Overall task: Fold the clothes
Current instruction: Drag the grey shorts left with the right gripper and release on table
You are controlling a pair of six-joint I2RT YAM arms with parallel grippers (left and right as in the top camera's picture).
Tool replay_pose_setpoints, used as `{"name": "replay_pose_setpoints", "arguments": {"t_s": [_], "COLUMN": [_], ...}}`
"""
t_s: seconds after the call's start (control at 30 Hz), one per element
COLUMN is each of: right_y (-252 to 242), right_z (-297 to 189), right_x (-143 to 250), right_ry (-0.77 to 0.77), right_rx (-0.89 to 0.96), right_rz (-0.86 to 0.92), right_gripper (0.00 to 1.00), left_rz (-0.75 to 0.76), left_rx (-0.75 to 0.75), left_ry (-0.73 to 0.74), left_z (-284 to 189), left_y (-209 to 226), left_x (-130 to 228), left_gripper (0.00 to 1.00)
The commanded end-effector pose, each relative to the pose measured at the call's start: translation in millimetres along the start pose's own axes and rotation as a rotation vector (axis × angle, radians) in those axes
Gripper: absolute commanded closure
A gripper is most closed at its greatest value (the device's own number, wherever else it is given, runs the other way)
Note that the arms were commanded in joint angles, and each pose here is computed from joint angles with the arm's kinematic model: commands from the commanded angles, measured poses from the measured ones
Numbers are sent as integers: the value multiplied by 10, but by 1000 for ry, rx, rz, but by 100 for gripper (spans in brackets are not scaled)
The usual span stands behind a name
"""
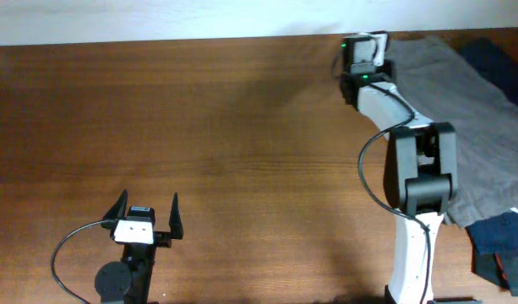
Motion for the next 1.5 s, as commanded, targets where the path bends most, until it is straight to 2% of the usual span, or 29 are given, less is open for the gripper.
{"name": "replay_pose_setpoints", "arguments": {"t_s": [0.0, 0.27, 0.53, 0.7, 0.87, 1.17, 1.2, 1.27, 1.4, 1.47], "right_y": [458, 1517, 2464, 2719, 2674, 2634, 2654, 2662, 2631, 2564], "right_z": [-456, -1344, -2563, -3239, -3728, -4122, -4270, -4408, -4342, -4207], "right_x": [-285, -66, 328, 598, 767, 640, 625, 636, 574, 464], "right_ry": [-71, -59, 41, 195, 348, 282, 256, 213, 187, 179], "right_rx": [-259, -584, -1068, -1393, -1657, -1730, -1753, -1770, -1648, -1558], "right_rz": [66, -88, -114, -129, -172, -211, -235, -289, -309, -289], "right_gripper": [84, 84, 84, 85, 87, 83, 79, 65, 58, 47], "left_rz": [15, 15, 15, 15, 15, 15, 15, 15, 15, 15], "left_rx": [1, 1, 1, 1, 1, 1, 1, 1, 1, 1], "left_ry": [4, 4, 4, 4, 4, 4, 4, 4, 4, 4], "left_z": [-2, -2, -2, -2, -2, -2, -2, -2, -2, -2], "left_y": [-3, -3, -3, -3, -3, -3, -3, -3, -3, -3], "left_x": [15, 15, 15, 15, 15, 15, 15, 15, 15, 15], "left_gripper": [1, 1, 1, 1, 1, 1, 1, 1, 1, 1]}}
Point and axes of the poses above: each gripper's point midway between its finger pads, its own z axis out along the fingers, its own y axis along the line the jaws close on, x = y × z, the point moved 3 cm from there along -z, back along the fingers, and after that the axes turned 1 degree about -z, right-handed, at the moved point
